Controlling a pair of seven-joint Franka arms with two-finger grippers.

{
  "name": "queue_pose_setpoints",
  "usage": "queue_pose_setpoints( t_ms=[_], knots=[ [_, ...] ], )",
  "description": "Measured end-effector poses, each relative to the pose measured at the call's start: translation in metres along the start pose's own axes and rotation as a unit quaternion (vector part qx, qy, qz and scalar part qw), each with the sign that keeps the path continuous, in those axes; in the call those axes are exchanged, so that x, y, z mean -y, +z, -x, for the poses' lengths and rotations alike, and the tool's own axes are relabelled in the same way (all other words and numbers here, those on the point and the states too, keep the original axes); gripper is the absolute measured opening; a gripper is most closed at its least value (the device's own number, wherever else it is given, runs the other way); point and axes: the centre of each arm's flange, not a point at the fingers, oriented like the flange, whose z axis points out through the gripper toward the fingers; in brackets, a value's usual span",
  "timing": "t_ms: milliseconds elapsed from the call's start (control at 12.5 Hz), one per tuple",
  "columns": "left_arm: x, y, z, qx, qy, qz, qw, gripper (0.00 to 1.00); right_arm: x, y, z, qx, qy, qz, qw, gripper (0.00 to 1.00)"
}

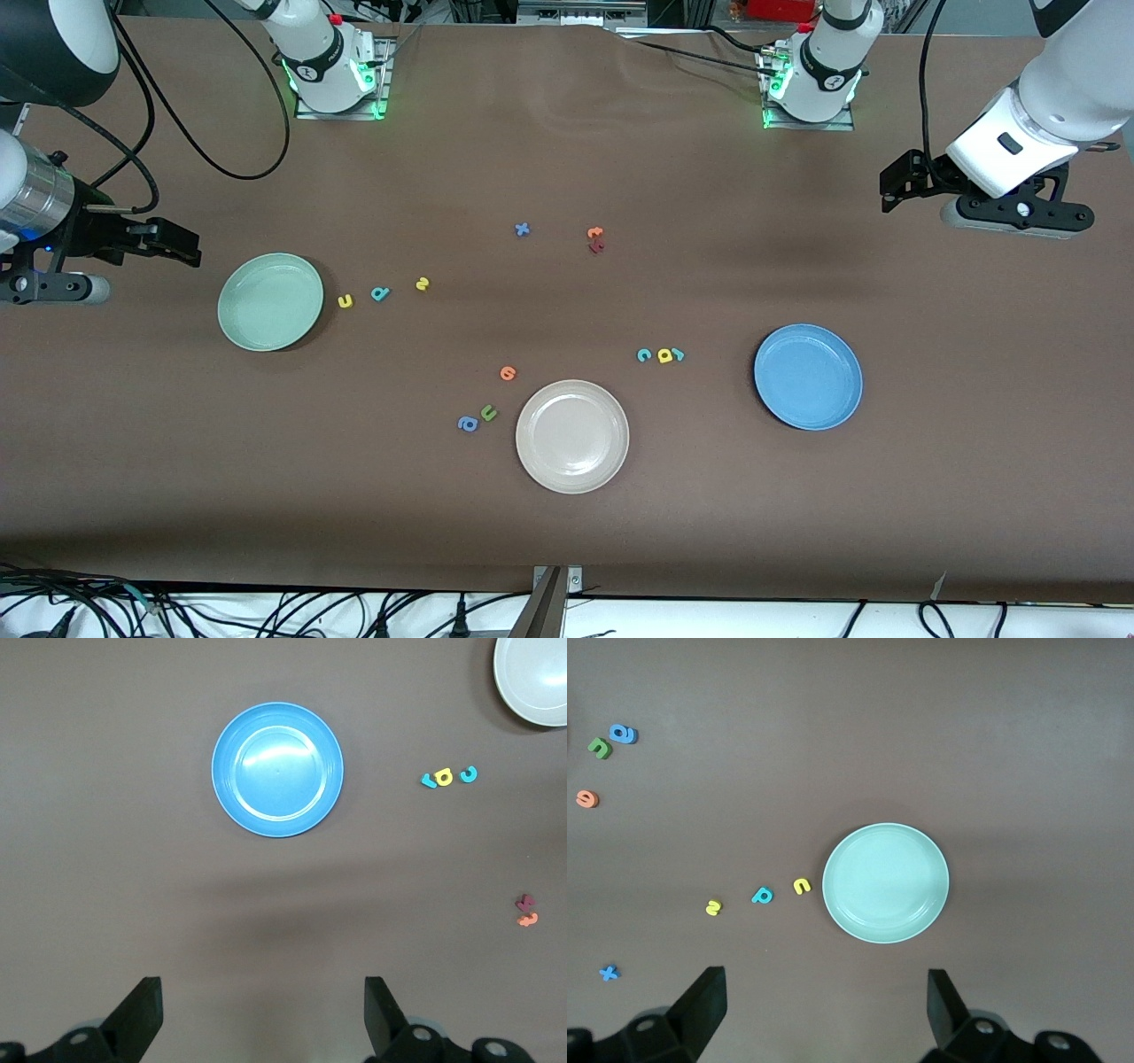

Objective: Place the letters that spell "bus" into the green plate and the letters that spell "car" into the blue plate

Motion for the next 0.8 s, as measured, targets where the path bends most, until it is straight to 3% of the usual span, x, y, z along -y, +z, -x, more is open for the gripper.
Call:
queue_pose_setpoints(
  t_ms=[561,801],
  knots=[
    [0.000,-0.004,0.000,-0.004,0.000,0.000,1.000,1.00,0.001,0.001,0.000,0.001,0.001,0.000,1.000,1.00],
    [0.000,-0.004,0.000,-0.004,0.000,0.000,1.000,1.00,0.037,0.011,0.000,0.011,0.039,-0.001,0.999,0.99]
  ],
)
